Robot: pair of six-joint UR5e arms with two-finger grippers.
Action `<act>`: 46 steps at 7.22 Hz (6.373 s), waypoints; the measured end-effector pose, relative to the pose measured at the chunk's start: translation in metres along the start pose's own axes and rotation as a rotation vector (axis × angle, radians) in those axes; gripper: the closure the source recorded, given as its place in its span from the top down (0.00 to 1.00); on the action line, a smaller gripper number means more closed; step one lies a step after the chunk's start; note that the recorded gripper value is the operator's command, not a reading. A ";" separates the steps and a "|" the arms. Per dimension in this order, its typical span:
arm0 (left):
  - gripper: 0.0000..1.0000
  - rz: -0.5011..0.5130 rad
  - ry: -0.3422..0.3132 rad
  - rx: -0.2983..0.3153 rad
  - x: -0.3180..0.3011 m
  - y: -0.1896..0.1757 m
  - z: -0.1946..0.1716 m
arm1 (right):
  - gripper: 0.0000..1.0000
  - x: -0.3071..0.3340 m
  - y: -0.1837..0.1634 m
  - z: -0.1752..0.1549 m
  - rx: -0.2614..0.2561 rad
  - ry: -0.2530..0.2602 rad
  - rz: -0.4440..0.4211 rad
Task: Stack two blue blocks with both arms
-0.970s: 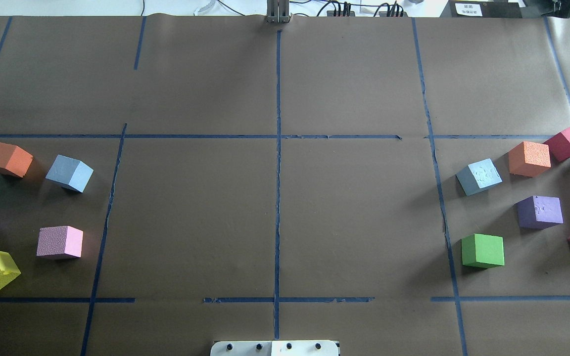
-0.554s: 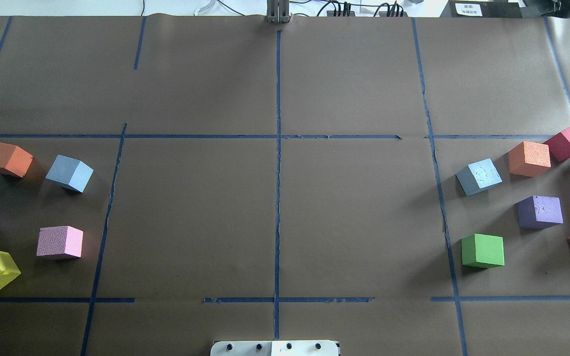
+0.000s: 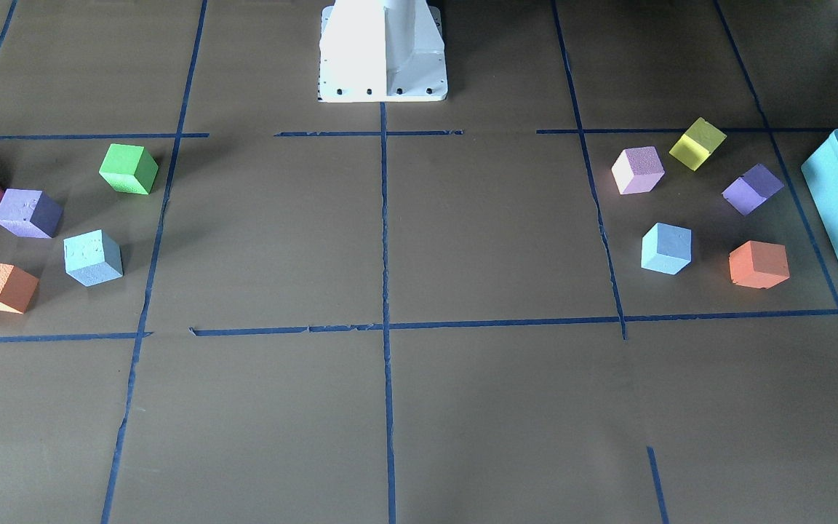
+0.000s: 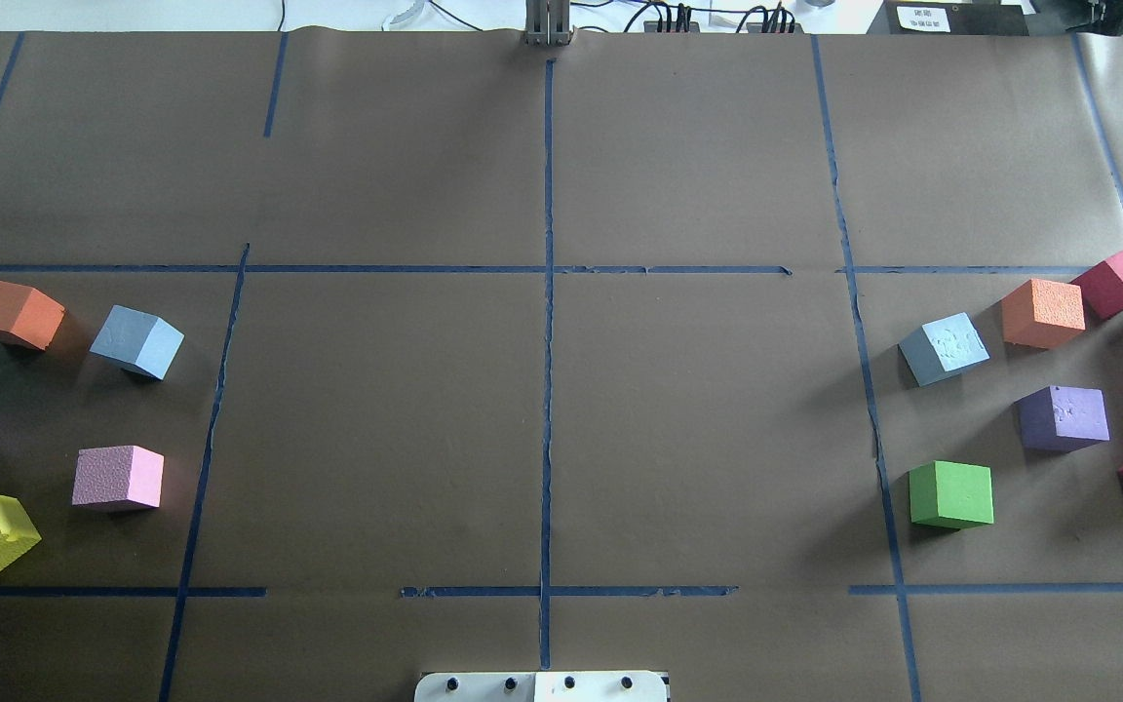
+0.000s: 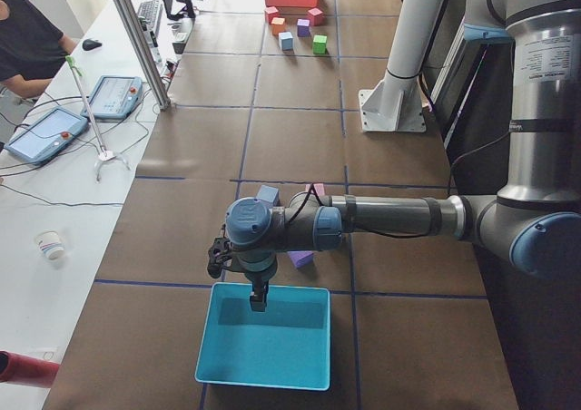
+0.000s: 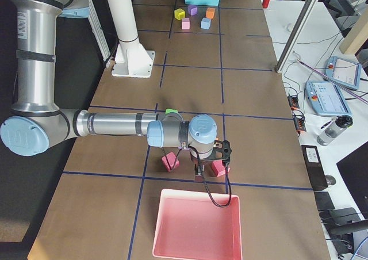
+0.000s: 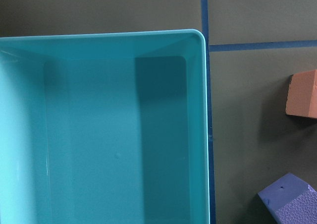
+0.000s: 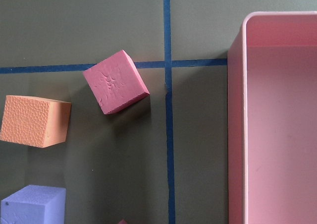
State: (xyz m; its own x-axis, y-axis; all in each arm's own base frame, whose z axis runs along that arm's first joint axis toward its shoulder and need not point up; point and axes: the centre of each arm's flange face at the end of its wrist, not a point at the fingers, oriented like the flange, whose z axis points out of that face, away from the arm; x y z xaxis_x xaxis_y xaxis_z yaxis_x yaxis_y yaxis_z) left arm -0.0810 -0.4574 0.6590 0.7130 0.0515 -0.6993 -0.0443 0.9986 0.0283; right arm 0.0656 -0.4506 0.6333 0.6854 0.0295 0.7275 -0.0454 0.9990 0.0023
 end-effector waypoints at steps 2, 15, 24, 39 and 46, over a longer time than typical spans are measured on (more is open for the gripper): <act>1.00 0.000 0.000 0.001 0.000 -0.001 0.000 | 1.00 -0.001 -0.001 -0.001 0.006 -0.001 -0.006; 1.00 -0.002 0.003 0.007 0.004 0.001 -0.004 | 1.00 -0.222 -0.055 0.033 0.032 -0.021 -0.198; 1.00 -0.001 0.004 0.007 0.003 0.002 -0.003 | 1.00 -0.331 -0.006 0.160 0.051 0.026 -0.173; 1.00 0.010 0.004 0.020 0.009 0.000 -0.010 | 0.10 -0.501 -0.041 0.077 0.020 0.053 -0.139; 1.00 0.000 0.004 0.010 0.004 0.001 -0.005 | 0.11 -0.813 -0.031 0.151 0.019 0.101 0.091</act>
State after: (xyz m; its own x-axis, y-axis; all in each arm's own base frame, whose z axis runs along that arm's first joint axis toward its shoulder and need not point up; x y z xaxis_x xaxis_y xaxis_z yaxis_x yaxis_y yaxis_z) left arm -0.0816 -0.4562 0.6529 0.7102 0.0518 -0.7021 -0.0373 0.9987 0.0360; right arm -0.6003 -0.5109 0.1451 0.7478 0.1239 0.6523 -0.1238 0.9912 -0.0464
